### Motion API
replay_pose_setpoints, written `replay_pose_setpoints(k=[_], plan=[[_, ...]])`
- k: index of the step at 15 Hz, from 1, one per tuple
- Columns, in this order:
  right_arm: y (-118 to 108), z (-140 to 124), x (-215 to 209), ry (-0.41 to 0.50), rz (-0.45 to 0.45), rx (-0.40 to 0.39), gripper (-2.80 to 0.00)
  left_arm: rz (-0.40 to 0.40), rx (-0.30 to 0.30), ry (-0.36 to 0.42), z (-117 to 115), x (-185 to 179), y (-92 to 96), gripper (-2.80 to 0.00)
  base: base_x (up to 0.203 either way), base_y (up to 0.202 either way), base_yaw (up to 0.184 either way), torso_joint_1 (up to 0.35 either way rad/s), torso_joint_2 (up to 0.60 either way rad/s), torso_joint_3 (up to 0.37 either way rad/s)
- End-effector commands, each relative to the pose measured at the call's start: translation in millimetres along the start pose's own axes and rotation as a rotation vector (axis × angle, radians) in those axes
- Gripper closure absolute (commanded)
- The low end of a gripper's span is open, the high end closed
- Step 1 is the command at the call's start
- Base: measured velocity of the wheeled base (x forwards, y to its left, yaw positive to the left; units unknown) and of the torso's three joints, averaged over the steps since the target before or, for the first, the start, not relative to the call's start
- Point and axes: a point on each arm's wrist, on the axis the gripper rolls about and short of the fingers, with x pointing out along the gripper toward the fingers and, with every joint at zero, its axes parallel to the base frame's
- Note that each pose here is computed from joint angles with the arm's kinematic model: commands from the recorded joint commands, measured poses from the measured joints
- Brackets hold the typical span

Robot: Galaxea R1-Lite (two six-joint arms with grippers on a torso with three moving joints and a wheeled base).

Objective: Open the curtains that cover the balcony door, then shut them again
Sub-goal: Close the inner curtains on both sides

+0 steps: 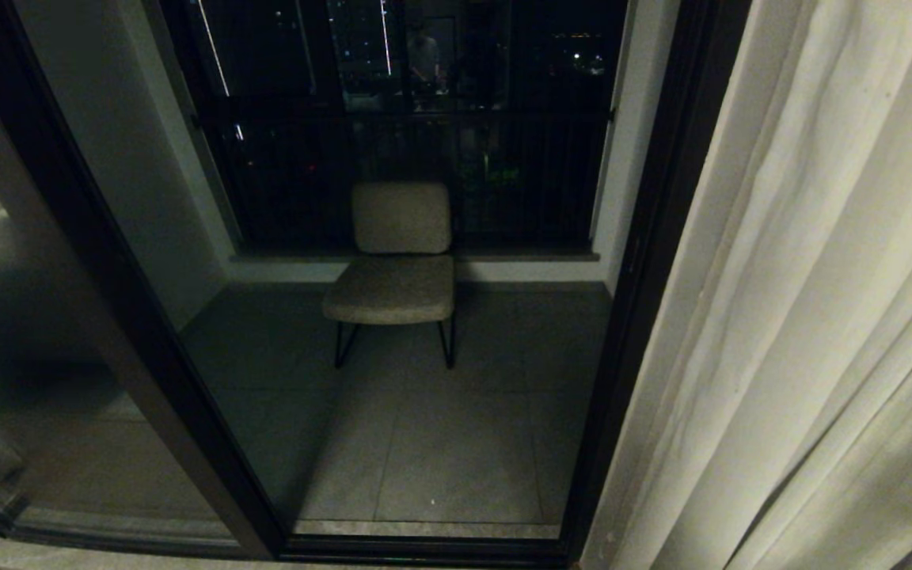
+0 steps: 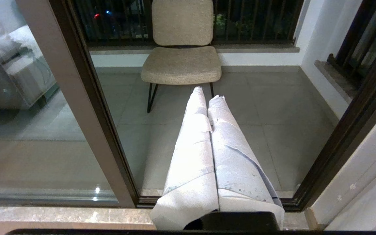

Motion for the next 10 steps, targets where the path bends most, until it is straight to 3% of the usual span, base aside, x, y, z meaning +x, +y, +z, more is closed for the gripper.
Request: replay_pose_setpoints(k=[1,10], plan=[[0.1,-0.3,-1.0,-0.014,-0.001,0.002,0.00,0.000,0.000,-0.001,0.0,0.0,0.0,0.00,0.000,0.000,0.000,0.000,0.00,0.000],[0.1,-0.3,-1.0,-0.014,0.001,0.010,0.00,0.000,0.000,-0.001,0.0,0.0,0.0,0.00,0.000,0.000,0.000,0.000,0.00,0.000]])
